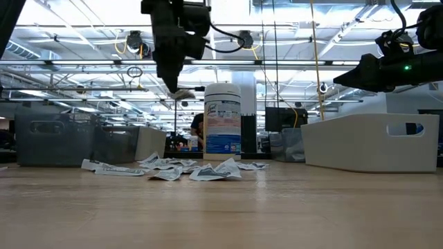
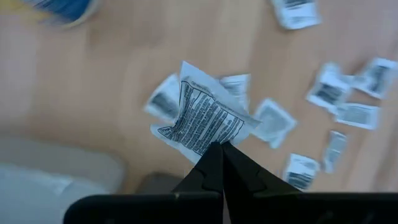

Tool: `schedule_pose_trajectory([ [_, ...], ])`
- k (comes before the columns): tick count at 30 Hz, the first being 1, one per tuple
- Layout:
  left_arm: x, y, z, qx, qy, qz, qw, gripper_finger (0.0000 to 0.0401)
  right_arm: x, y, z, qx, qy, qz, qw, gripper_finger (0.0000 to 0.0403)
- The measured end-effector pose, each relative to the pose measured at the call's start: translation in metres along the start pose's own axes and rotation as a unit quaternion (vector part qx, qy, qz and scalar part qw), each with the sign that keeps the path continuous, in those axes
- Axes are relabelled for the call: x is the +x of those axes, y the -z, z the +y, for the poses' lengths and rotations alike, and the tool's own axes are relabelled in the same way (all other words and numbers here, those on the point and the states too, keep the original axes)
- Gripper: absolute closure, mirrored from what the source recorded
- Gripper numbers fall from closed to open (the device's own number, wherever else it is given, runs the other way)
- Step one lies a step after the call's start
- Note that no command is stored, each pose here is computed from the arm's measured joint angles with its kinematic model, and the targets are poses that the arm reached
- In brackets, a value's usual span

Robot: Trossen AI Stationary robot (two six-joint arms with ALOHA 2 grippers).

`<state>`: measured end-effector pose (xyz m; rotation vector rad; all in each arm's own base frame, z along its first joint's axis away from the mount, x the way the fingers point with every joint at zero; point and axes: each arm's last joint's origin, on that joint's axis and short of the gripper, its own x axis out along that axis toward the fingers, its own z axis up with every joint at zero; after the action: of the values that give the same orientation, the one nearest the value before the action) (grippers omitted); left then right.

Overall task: Pick & Place First Aid Supplies
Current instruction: Put the gray towelette pack into the left gray bin

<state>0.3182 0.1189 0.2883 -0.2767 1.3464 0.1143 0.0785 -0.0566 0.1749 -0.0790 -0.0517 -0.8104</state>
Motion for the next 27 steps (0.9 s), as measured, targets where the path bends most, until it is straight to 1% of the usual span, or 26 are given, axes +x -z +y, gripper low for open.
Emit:
schedule_pose_trajectory([
  [3, -0.001, 0.001, 0.005, -0.021, -0.025, 0.003, 0.999, 0.0401, 0.000, 0.000, 0.000, 0.000, 0.000, 0.000, 1.000, 0.0165],
  [7, -0.003, 0.005, 0.018, -0.044, -0.027, 0.012, 0.999, 0.0401, 0.000, 0.000, 0.000, 0.000, 0.000, 0.000, 1.000, 0.0165],
  [12, -0.010, 0.015, 0.057, -0.101, -0.038, 0.019, 0.994, 0.0401, 0.000, 0.000, 0.000, 0.000, 0.000, 0.000, 1.000, 0.0165],
  [15, -0.014, 0.022, 0.080, -0.124, -0.045, 0.016, 0.991, 0.0401, 0.000, 0.000, 0.000, 0.000, 0.000, 0.000, 1.000, 0.0165],
  [19, -0.020, 0.034, 0.108, -0.160, -0.068, 0.017, 0.985, 0.0401, 0.000, 0.000, 0.000, 0.000, 0.000, 0.000, 1.000, 0.0165],
  [22, -0.025, 0.044, 0.127, -0.188, -0.076, 0.019, 0.979, 0.0401, 0.000, 0.000, 0.000, 0.000, 0.000, 0.000, 1.000, 0.0165],
  [27, -0.032, 0.062, 0.152, -0.235, -0.107, 0.037, 0.965, 0.0401, 0.000, 0.000, 0.000, 0.000, 0.000, 0.000, 1.000, 0.0165],
])
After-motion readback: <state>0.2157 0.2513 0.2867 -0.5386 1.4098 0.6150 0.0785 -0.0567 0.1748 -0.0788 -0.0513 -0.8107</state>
